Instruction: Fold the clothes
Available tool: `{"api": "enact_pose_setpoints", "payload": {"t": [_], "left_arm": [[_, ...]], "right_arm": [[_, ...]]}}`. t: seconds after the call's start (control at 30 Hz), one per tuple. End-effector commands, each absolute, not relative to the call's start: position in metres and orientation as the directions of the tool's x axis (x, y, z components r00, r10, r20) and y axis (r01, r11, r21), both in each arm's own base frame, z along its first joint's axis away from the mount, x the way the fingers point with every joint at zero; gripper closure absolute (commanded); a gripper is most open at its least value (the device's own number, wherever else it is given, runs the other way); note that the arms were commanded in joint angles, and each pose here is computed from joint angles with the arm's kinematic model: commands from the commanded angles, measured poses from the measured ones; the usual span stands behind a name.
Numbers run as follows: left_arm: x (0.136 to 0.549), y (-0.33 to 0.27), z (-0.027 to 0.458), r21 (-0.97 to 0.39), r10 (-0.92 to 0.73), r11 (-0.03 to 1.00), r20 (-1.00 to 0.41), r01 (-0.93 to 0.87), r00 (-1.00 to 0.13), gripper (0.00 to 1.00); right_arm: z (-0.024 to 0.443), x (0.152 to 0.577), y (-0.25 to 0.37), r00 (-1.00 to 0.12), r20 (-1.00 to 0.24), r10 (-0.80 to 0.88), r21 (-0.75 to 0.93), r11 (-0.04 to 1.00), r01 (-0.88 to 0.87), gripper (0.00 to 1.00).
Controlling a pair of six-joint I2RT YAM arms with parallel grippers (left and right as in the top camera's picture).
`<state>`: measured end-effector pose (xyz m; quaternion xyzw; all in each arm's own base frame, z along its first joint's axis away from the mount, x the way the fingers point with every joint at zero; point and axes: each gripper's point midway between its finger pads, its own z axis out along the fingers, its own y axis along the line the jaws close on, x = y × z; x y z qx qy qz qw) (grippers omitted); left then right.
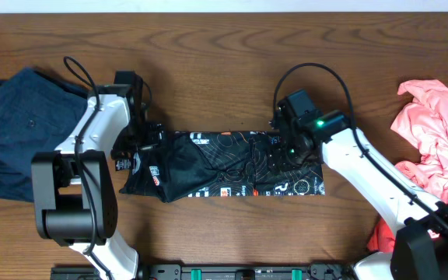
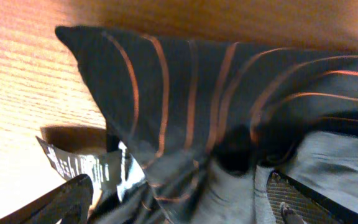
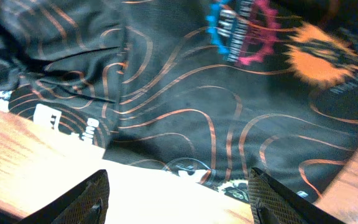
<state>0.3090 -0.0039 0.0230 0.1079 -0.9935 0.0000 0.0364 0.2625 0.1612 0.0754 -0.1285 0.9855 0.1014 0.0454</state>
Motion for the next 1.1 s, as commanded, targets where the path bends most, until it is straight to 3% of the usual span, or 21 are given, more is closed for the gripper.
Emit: {"api": "enact_pose_setpoints", "payload": {"t": [0.0, 0.23, 0.3, 0.43, 0.67, 0.73, 0.83, 0.97, 1.07], "left_arm": [[0.293, 0.012, 0.004, 0.104, -0.218, 0.973, 0.099, -0.208, -0.971, 0.1], [0.287, 0.01, -0.023, 0.083, -0.218, 0.974, 0.067, -0.213, -0.974, 0.07], [0.285, 0.002, -0.028, 0.037, -0.219, 0.976, 0.071, -0.216, -0.973, 0.11], [0.282, -0.014, -0.031, -0.05, -0.217, 0.974, 0.093, -0.223, -0.972, 0.37], [0.278, -0.014, -0.03, -0.052, -0.218, 0.973, 0.11, -0.225, -0.97, 0.86], [0.281, -0.013, -0.026, -0.052, -0.221, 0.972, 0.107, -0.228, -0.969, 0.91], [0.286, -0.009, -0.019, -0.041, -0.23, 0.971, 0.101, -0.235, -0.968, 0.88], [0.293, 0.004, -0.013, 0.005, -0.242, 0.97, 0.069, -0.242, -0.968, 0.49], [0.294, 0.006, -0.009, 0.018, -0.243, 0.97, 0.058, -0.242, -0.968, 0.39]], "right_arm": [[0.077, 0.264, 0.148, -0.978, -0.102, -0.182, 0.162, 0.967, -0.197, 0.31], [0.076, 0.262, 0.139, -0.984, -0.078, -0.16, 0.153, 0.973, -0.171, 0.32], [0.076, 0.262, 0.138, -0.984, -0.077, -0.16, 0.153, 0.973, -0.171, 0.32], [0.075, 0.261, 0.137, -0.984, -0.073, -0.16, 0.143, 0.975, -0.169, 0.32], [0.077, 0.262, 0.105, -0.993, -0.061, -0.097, 0.041, 0.994, -0.099, 0.32], [0.08, 0.262, 0.094, -0.996, -0.062, -0.071, 0.024, 0.997, -0.073, 0.33], [0.088, 0.263, 0.081, -0.997, -0.078, -0.024, 0.026, 0.999, -0.026, 0.32], [0.098, 0.266, 0.071, -0.994, -0.109, 0.012, 0.035, 0.999, 0.008, 0.31], [0.1, 0.267, 0.069, -0.993, -0.117, 0.022, 0.037, 0.999, 0.018, 0.3]]}}
